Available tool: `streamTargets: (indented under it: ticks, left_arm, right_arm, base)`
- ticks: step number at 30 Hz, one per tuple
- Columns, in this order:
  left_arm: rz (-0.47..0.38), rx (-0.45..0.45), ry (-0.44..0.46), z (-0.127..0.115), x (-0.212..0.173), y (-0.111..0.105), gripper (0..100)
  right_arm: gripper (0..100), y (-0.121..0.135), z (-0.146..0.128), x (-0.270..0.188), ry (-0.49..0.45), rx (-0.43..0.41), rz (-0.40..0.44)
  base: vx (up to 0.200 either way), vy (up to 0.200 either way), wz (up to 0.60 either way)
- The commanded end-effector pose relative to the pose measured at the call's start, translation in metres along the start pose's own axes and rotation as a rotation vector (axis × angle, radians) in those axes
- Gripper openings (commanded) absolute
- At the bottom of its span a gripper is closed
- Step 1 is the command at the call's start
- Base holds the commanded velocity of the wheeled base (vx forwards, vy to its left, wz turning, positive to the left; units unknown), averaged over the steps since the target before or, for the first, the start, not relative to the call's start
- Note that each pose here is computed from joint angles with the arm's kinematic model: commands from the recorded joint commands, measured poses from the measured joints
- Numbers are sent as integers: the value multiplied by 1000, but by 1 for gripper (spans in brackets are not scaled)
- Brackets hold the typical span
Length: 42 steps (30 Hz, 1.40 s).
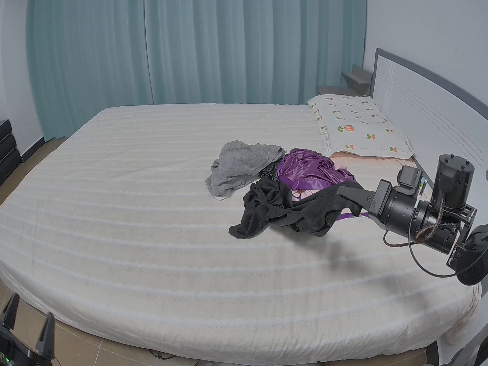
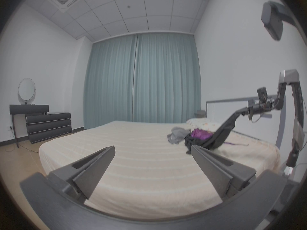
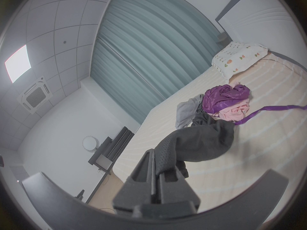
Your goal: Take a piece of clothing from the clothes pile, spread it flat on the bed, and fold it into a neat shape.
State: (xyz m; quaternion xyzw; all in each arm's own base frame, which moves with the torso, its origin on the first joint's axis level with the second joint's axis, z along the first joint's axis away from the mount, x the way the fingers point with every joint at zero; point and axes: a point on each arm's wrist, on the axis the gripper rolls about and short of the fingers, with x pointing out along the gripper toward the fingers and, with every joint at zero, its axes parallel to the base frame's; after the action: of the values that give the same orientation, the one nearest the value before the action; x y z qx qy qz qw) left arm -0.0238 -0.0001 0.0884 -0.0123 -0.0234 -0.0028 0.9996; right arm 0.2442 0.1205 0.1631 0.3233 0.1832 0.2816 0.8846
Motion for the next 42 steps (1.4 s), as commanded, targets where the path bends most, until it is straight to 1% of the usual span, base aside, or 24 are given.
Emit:
streamTargets:
  ticks: [1, 2, 3, 4, 6, 9, 10, 11, 13, 14, 15, 16, 17, 18, 20, 24, 26, 30, 32, 35, 39, 40, 41, 42]
  left_arm:
    - [-12, -90, -118, 78, 1, -2, 100]
    - [-12, -90, -118, 78, 1, -2, 100]
    - [-16, -68, -67, 87, 12, -2, 100]
    - [-18, -64, -54, 87, 14, -2, 100]
    - [-52, -62, 88, 78, 35, -3, 100]
    - [-141, -67, 231, 61, 53, -5, 100]
    - [-155, -69, 245, 60, 54, -5, 100]
    - [-209, -75, 293, 56, 59, -7, 100]
    - [-276, -84, 369, 52, 69, -9, 100]
    - [-294, -84, 410, 50, 75, -11, 100]
    - [-299, -85, 421, 50, 76, -11, 100]
    - [-325, -81, 488, 47, 88, -14, 100]
    - [-348, -78, 522, 45, 96, -17, 100]
    - [-355, -78, 531, 44, 99, -18, 100]
    - [-404, -71, 587, 39, 122, -28, 100]
    - [-443, -49, 632, 27, 154, -43, 100]
    - [-427, -40, 624, 20, 178, -53, 100]
    - [-429, -68, 632, 7, 199, -68, 100]
    - [-455, -63, 692, -8, 210, -88, 100]
    - [-424, -47, 740, -29, 230, -118, 100]
    - [-394, -95, 720, -53, 255, -160, 100]
    - [-394, -104, 714, -59, 259, -168, 100]
    - [-394, -104, 714, -59, 259, -168, 100]
    - [-390, -107, 701, -71, 267, -179, 100]
  right_arm:
    - [0, 22, 10, -16, -59, -28, 47]
    - [0, 22, 10, -16, -59, -28, 47]
    - [0, 28, 13, -19, -78, -33, 63]
    - [0, 29, 14, -20, -84, -35, 68]
    - [0, 36, 24, -24, -125, -44, 88]
    - [0, 40, 30, -28, -140, -48, 97]
    - [0, 41, 29, -28, -136, -47, 95]
    - [0, 41, 27, -29, -123, -44, 90]
    - [0, 43, 27, -32, -127, -49, 97]
    - [0, 45, 29, -35, -136, -53, 105]
    - [0, 45, 30, -35, -139, -53, 106]
    - [0, 48, 33, -38, -153, -57, 117]
    - [0, 50, 33, -39, -152, -58, 125]
    - [0, 50, 32, -39, -150, -60, 125]
    - [0, 56, 23, -39, -117, -67, 149]
    - [0, 61, 21, -41, -122, -70, 157]
    - [0, 63, 19, -41, -115, -70, 163]
    - [0, 65, 22, -42, -128, -74, 174]
    - [0, 68, 24, -45, -136, -76, 185]
    - [0, 71, 22, -43, -126, -76, 196]
    - [0, 76, 18, -44, -112, -78, 220]
    - [0, 77, 18, -44, -114, -78, 222]
    - [0, 77, 18, -44, -114, -78, 222]
    - [0, 80, 21, -47, -127, -80, 233]
  base:
    - [0, 0, 0]
    - [0, 0, 0]
    - [0, 0, 0]
    - [0, 0, 0]
    - [0, 0, 0]
    - [0, 0, 0]
    - [0, 0, 0]
    - [0, 0, 0]
    - [0, 0, 0]
    - [0, 0, 0]
    - [0, 0, 0]
    - [0, 0, 0]
    - [0, 0, 0]
    - [0, 0, 0]
    - [0, 0, 0]
    - [0, 0, 0]
    - [0, 0, 0]
    - [0, 0, 0]
    - [0, 0, 0]
    - [0, 0, 0]
    - [0, 0, 0]
    - [0, 0, 0]
    - [0, 0, 0]
    - [0, 0, 0]
